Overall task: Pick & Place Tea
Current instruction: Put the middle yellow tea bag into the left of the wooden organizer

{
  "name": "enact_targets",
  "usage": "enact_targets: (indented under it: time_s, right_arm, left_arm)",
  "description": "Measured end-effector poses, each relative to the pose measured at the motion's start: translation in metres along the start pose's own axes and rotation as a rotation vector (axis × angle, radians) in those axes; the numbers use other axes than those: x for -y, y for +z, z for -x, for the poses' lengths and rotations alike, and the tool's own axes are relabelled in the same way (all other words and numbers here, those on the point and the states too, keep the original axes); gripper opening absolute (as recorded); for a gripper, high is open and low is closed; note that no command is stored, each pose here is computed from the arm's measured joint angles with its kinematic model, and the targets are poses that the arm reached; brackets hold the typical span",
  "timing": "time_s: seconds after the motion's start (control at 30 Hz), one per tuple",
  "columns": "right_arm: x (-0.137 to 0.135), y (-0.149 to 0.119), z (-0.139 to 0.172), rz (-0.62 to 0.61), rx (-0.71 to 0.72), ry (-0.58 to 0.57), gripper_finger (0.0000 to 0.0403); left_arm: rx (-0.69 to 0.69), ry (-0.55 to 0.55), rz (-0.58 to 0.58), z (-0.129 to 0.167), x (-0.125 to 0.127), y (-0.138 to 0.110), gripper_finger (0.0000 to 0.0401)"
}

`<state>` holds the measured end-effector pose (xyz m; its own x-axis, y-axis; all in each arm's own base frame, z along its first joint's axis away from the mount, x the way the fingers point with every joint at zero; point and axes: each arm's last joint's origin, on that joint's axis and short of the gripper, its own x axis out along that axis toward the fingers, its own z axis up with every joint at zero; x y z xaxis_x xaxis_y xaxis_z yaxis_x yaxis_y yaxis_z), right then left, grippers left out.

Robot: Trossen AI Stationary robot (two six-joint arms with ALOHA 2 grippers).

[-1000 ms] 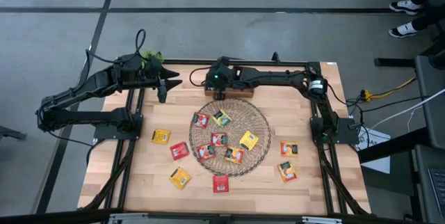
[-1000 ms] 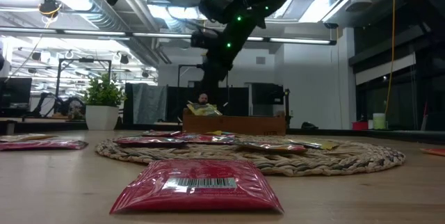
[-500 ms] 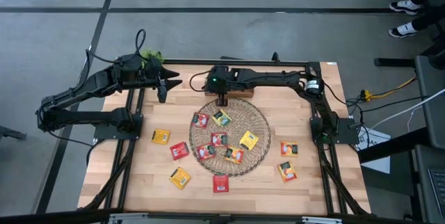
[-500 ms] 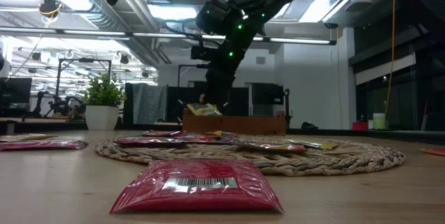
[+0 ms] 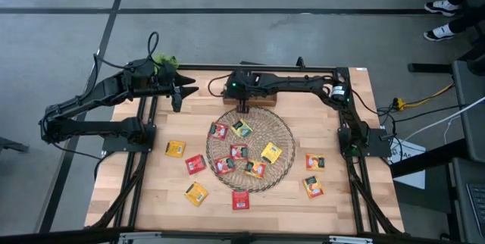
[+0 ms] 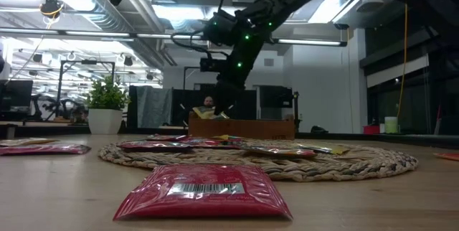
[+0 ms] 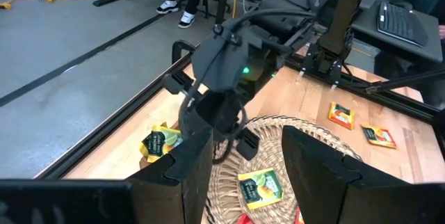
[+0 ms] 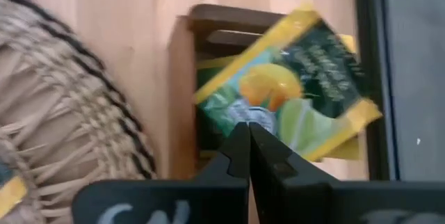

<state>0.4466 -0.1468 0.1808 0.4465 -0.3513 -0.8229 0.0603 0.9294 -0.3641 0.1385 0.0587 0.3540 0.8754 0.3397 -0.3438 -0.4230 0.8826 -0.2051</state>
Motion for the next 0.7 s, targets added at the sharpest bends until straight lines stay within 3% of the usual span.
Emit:
enact_targets:
  time_s: [0.7]
  right_arm:
    - [0.0104, -0.0041, -0.0067, -0.028, 0.028, 0.043, 0.0]
  left_arm:
    - [0.016, -0.001, -0.004, 0.0, 0.0003, 0.0015, 0.0169]
